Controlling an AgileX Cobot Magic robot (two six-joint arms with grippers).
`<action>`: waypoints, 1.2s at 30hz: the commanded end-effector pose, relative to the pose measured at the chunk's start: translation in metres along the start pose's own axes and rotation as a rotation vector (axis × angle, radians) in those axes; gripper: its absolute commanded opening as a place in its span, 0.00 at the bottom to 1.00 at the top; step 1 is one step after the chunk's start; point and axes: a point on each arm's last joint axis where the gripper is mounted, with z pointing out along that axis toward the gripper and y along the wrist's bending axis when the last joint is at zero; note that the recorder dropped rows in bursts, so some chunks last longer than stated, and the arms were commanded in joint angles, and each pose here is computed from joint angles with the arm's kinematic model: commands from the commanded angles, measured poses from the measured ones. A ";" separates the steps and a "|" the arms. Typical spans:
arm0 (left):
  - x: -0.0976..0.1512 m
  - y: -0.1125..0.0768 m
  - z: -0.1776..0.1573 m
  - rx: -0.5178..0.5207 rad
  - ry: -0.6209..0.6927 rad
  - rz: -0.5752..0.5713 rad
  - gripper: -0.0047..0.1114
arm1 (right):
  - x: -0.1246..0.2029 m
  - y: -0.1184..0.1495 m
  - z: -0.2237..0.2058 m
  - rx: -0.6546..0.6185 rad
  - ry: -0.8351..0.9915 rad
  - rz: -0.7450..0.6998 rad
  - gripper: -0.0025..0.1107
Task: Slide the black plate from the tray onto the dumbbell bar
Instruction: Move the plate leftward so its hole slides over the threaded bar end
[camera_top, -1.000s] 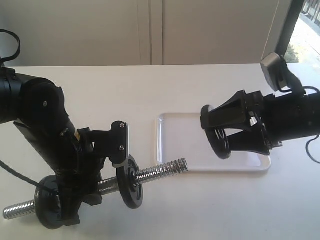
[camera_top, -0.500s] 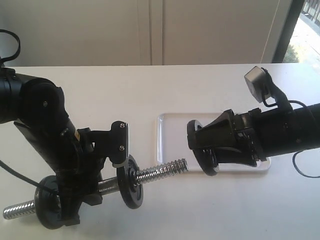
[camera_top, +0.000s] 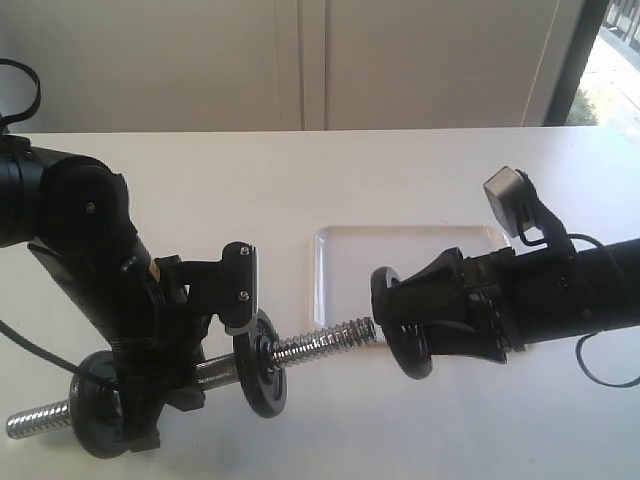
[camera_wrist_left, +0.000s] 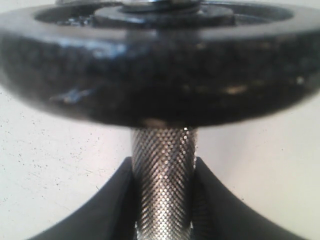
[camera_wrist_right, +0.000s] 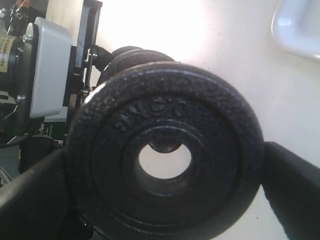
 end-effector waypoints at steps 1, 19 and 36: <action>-0.011 -0.001 -0.020 -0.047 -0.093 -0.024 0.04 | -0.003 0.005 0.005 -0.077 -0.033 0.002 0.02; -0.011 -0.001 -0.020 -0.047 -0.093 -0.024 0.04 | -0.005 -0.001 0.019 -0.109 -0.050 0.028 0.02; -0.011 -0.001 -0.020 -0.047 -0.093 -0.024 0.04 | -0.002 0.005 0.027 -0.125 -0.016 0.013 0.02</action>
